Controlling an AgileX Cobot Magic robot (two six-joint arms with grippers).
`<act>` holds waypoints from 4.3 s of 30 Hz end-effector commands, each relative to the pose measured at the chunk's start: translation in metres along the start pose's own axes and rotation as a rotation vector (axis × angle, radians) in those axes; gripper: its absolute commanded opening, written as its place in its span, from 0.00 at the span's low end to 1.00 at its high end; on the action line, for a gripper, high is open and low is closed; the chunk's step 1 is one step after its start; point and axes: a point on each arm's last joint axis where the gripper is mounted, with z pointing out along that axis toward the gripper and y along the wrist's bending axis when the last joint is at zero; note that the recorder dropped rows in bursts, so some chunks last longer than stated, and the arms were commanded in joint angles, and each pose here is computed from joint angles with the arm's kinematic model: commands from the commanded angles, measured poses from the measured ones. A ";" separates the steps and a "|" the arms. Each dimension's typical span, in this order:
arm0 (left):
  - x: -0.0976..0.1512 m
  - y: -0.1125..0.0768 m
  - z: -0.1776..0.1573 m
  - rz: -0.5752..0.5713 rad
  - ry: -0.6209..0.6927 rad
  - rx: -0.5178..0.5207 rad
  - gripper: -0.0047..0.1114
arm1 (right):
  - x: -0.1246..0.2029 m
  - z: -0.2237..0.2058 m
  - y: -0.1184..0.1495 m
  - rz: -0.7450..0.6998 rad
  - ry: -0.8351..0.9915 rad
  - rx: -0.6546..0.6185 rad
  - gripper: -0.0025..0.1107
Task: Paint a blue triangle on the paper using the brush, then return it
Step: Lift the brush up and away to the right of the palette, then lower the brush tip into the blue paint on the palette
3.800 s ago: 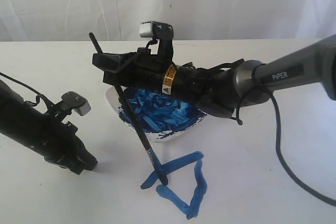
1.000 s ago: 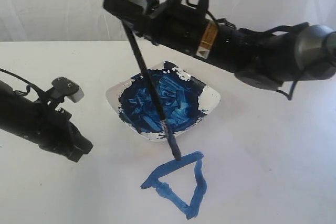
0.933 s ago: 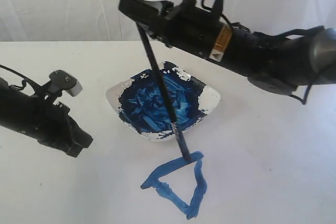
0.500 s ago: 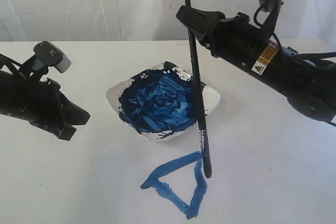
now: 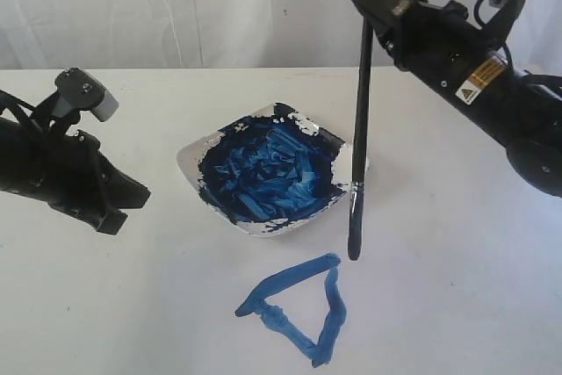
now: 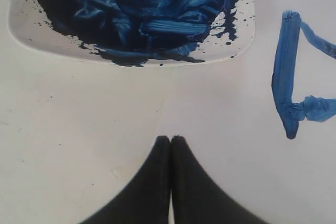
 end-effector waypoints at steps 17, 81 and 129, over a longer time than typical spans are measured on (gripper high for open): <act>-0.010 -0.004 -0.002 -0.175 -0.118 0.038 0.04 | -0.032 -0.013 -0.020 0.174 -0.236 0.105 0.02; -0.012 -0.008 -0.003 -0.191 -0.130 0.088 0.04 | 0.033 0.087 -0.204 0.532 -0.174 0.381 0.02; -0.012 -0.008 -0.003 -0.191 -0.130 0.088 0.04 | 0.075 0.109 -0.177 0.456 -0.093 0.419 0.02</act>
